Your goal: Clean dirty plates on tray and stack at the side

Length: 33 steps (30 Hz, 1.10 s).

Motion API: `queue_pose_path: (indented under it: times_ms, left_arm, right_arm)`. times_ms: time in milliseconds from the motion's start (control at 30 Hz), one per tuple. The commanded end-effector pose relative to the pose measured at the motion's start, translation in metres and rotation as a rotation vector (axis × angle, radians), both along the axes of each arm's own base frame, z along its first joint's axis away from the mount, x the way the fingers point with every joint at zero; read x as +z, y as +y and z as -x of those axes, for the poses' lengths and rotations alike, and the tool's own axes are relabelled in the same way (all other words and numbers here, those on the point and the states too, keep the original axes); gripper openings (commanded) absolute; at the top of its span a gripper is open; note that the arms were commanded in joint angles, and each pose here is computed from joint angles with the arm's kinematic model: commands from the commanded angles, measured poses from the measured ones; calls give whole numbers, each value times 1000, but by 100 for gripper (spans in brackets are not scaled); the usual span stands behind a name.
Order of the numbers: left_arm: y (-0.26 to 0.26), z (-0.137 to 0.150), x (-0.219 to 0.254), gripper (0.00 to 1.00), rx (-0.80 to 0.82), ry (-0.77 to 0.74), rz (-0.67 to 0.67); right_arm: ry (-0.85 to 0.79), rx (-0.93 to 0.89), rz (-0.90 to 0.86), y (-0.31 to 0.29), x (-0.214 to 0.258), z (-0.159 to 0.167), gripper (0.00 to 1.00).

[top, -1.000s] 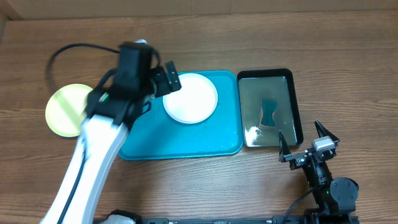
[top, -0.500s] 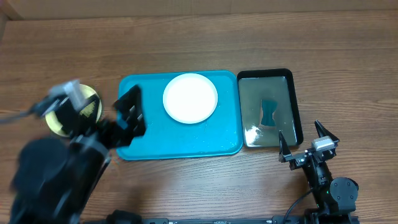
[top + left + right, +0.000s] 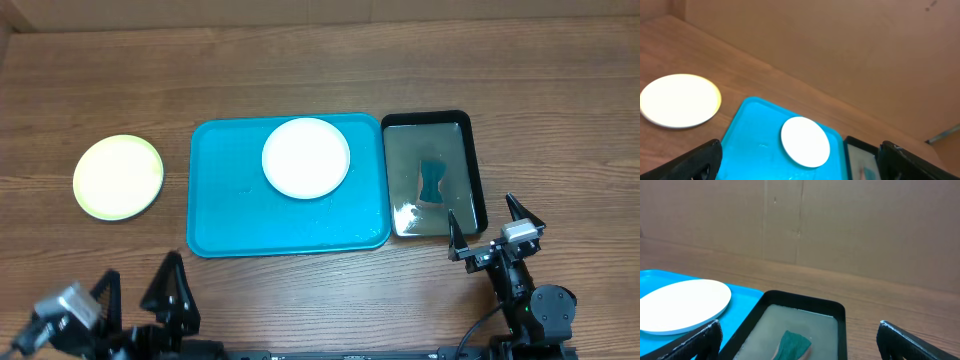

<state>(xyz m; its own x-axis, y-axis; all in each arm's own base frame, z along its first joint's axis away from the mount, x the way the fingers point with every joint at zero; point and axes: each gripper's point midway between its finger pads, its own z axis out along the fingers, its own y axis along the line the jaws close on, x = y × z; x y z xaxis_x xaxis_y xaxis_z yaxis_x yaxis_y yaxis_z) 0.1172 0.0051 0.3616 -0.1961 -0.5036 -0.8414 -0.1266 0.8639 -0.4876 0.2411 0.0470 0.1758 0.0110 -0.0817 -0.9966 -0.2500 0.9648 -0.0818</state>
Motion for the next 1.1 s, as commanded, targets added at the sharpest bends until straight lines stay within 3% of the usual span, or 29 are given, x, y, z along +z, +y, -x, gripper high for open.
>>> queue_pose_path:
  times_ms: [0,267,533,700,800,1067]
  left_arm:
    - [6,8,-20,100,39,-27,-17]
    - [8,2,-8,100,66,-295,14]
    - [7,-28,39,100,58,-624,26]
    - [8,-41,45,100,61,-809,32]
    - [9,-54,28,100,68,-819,34]
    - [9,-96,-50,100,72,-644,27]
  right_arm:
    - [-7,-1,0,0,-1,0,100]
    - [-7,-1,0,0,-1,0,100]
    - [-7,-1,0,0,-1,0,100]
    - [-7,-1,0,0,-1,0,100]
    - [-7,-1,0,0,-1,0,100]
    - [-7,-1,0,0,-1,0,100]
